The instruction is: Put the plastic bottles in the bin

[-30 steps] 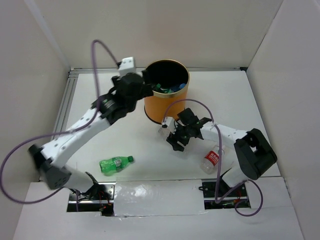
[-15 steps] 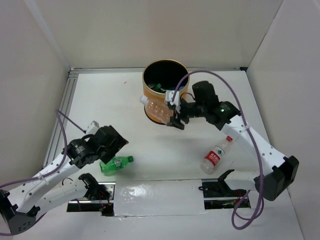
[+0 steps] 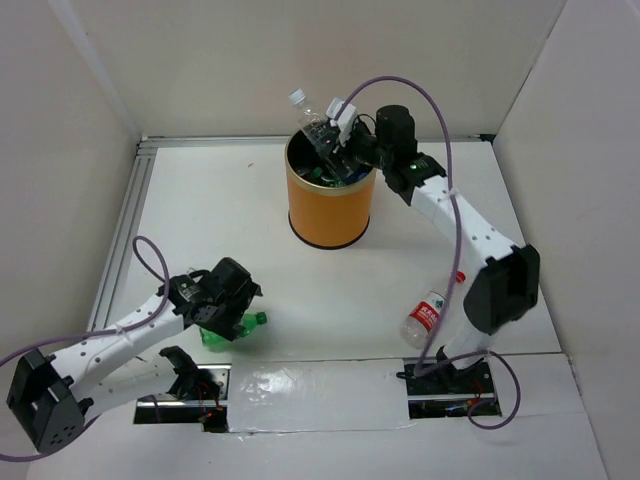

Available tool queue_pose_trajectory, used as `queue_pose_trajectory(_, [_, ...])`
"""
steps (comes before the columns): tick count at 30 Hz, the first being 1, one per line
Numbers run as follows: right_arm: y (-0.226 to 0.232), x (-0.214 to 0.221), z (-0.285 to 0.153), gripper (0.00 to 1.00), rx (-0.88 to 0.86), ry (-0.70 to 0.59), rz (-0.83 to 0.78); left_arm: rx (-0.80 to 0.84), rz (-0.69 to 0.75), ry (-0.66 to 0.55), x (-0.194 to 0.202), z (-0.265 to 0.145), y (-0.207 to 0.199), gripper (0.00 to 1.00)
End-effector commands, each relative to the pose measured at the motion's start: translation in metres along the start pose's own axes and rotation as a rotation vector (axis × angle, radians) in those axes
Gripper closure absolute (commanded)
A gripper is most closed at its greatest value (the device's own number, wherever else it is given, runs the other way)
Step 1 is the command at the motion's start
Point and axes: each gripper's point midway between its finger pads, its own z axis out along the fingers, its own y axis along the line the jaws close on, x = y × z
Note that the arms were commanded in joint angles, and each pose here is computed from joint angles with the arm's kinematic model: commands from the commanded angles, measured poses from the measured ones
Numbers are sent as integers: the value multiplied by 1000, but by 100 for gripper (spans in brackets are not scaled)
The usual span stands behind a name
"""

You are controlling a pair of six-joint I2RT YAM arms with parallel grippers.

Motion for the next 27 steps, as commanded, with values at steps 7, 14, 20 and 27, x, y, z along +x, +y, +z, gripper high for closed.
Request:
queue_pose_trajectory(7, [-60,-7,-16,0,79,-13,113,-183,-8,-66,-18,35,34,1])
queue_pose_trajectory(14, [-16,40,-81,0,-64,67,243,-357,35,-149,-29,45,54,1])
queue_pose_trajectory(20, [11,74,-136,2,-92,109,310,-363,77,-155,-34,67,43,67])
queue_pose_trajectory(27, [50,117,-202,47,-177,237,269,-105,350,-145,-26,31,-42,100])
